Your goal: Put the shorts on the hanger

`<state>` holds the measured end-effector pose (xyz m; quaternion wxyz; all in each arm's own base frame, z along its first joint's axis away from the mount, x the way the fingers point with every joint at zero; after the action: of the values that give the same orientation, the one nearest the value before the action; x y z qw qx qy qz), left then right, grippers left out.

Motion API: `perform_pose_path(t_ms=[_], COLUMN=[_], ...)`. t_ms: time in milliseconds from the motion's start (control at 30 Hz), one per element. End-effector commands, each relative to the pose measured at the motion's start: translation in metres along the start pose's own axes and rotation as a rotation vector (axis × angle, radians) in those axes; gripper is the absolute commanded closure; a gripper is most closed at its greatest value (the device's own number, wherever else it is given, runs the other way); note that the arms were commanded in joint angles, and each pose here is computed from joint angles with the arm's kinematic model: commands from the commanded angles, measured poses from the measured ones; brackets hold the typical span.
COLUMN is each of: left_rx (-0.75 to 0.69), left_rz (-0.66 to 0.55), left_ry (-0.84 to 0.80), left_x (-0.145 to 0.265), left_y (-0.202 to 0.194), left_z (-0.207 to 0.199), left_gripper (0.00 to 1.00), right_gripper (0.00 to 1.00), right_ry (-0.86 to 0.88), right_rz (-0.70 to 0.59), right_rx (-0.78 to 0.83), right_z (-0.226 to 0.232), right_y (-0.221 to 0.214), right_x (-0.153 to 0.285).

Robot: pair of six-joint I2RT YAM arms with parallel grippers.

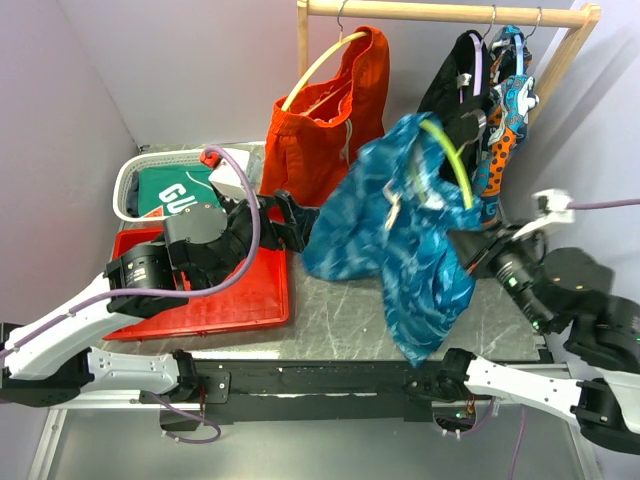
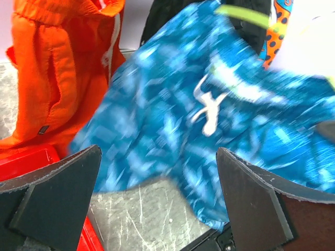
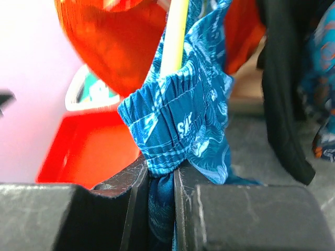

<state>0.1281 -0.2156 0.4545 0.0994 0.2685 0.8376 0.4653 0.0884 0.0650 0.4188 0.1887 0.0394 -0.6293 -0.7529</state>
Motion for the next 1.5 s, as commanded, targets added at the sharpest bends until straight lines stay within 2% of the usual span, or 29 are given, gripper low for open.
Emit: perform_pose_path(t_ms=[0, 133, 367, 667, 800, 1033, 1267, 1467], left_rx=[0.045, 0.072, 0.084, 0.099, 0.113, 0.102, 0.107, 0.103], left_rz=[-0.056, -0.058, 0.012, 0.063, 0.08, 0.097, 0.102, 0.109], left_ry=[0.037, 0.077, 0.206, 0.221, 0.202, 0.194, 0.199, 0.225], left_x=[0.002, -0.003, -0.024, -0.027, -0.026, -0.03, -0.032, -0.033], left_y=[0.01, 0.004, -0.038, -0.067, -0.074, -0.084, -0.09, -0.098], left_z=[0.001, 0.004, 0.017, 0.03, 0.032, 0.034, 0.037, 0.042], left_gripper=[0.04, 0.03, 0.03, 0.04, 0.03, 0.03, 0.03, 0.03], right_gripper=[1.0, 1.0, 1.0, 1.0, 1.0, 1.0, 1.0, 1.0], right_ry=[-0.114, -0.15, -0.145, -0.162, -0.282, -0.332, -0.365, -0.323], right_rz=[-0.139, -0.164, -0.136, -0.146, -0.17, -0.204, -0.241, -0.281], right_rx=[-0.102, -0.089, -0.056, -0.079, -0.062, -0.078, -0.057, -0.033], right_z=[0.006, 0.02, 0.053, 0.073, 0.057, 0.039, 0.02, 0.01], right_y=[0.043, 0.062, 0.073, 0.102, 0.114, 0.125, 0.126, 0.131], right_x=[-0.01, -0.025, -0.065, -0.102, -0.112, -0.124, -0.143, -0.153])
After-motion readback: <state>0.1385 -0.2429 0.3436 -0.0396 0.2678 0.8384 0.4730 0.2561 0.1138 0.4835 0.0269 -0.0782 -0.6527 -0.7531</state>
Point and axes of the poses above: each gripper's point midway between its finger pads, its own x axis back along the fingers, its own z axis along the line the jaws close on, y = z × x, the point moved 8 cm from there along x, back along the fingers, and after that the axes turned 12 degrees about x, right-handed, at the moved point
